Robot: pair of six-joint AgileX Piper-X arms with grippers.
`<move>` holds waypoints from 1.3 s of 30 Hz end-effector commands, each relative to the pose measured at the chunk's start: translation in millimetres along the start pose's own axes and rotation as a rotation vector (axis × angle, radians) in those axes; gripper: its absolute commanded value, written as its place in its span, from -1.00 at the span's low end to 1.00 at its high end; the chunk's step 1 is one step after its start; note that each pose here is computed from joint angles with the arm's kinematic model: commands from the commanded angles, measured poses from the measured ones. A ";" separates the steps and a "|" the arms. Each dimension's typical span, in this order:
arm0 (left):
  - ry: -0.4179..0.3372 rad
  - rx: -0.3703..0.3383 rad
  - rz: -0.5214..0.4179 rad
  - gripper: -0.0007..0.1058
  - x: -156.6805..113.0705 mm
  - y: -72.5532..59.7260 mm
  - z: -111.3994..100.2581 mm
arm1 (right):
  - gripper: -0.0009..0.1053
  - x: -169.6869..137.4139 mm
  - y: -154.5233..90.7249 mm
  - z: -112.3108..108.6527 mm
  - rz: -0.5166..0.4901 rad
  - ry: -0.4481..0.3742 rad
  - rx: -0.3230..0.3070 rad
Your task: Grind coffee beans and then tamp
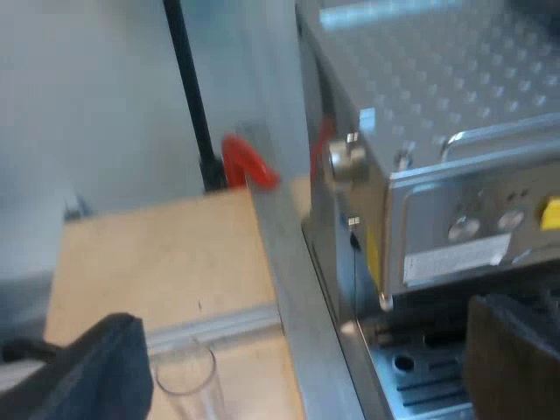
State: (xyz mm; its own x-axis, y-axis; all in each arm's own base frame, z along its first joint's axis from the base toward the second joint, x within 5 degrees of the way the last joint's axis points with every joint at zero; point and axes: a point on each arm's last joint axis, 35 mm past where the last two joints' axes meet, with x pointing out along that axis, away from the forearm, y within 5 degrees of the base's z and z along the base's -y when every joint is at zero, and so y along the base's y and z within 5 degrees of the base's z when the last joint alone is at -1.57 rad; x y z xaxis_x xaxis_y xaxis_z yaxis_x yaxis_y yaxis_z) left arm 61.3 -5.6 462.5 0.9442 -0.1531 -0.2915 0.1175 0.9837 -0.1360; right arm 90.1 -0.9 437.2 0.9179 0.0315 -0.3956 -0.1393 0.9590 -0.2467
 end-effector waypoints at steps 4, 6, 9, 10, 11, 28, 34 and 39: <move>-0.110 0.021 0.006 0.41 -38.2 -2.2 -29.4 | 0.36 -58.1 8.7 -14.4 -0.034 -0.140 -0.031; -0.139 0.040 0.005 0.41 -48.5 -2.1 -45.5 | 0.36 -69.8 11.6 -21.7 -0.037 -0.148 -0.031; -0.180 0.042 -0.001 0.41 -60.5 -1.1 -75.2 | 0.36 -89.5 17.1 -35.5 -0.042 -0.164 -0.032; -0.182 0.041 -0.001 0.41 -60.8 -0.6 -80.6 | 0.36 -91.7 17.8 -37.4 -0.043 -0.167 -0.032; -0.199 0.041 -0.003 0.41 -64.4 -0.3 -89.0 | 0.36 -95.0 19.0 -40.5 -0.044 -0.171 -0.033; 0.053 0.020 -0.013 0.41 -39.4 6.9 -136.4 | 0.36 -80.8 41.3 -111.1 0.028 -0.123 -0.031; -0.017 -0.069 -0.002 0.41 -12.0 11.9 -139.7 | 0.36 -45.0 41.1 -117.1 0.025 -0.146 0.023; -0.032 -0.081 -0.004 0.41 17.8 17.8 -154.4 | 0.36 -19.7 43.3 -129.1 0.035 -0.116 0.049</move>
State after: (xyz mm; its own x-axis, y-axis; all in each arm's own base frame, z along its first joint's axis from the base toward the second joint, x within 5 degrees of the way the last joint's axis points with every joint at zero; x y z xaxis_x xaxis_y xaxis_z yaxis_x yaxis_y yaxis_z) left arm 26.5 -5.6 308.4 0.9458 -0.1592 -0.2830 0.1048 0.9746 -0.1980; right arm 14.3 3.5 317.5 0.9444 0.0875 -0.3169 -0.1556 0.9681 -0.1964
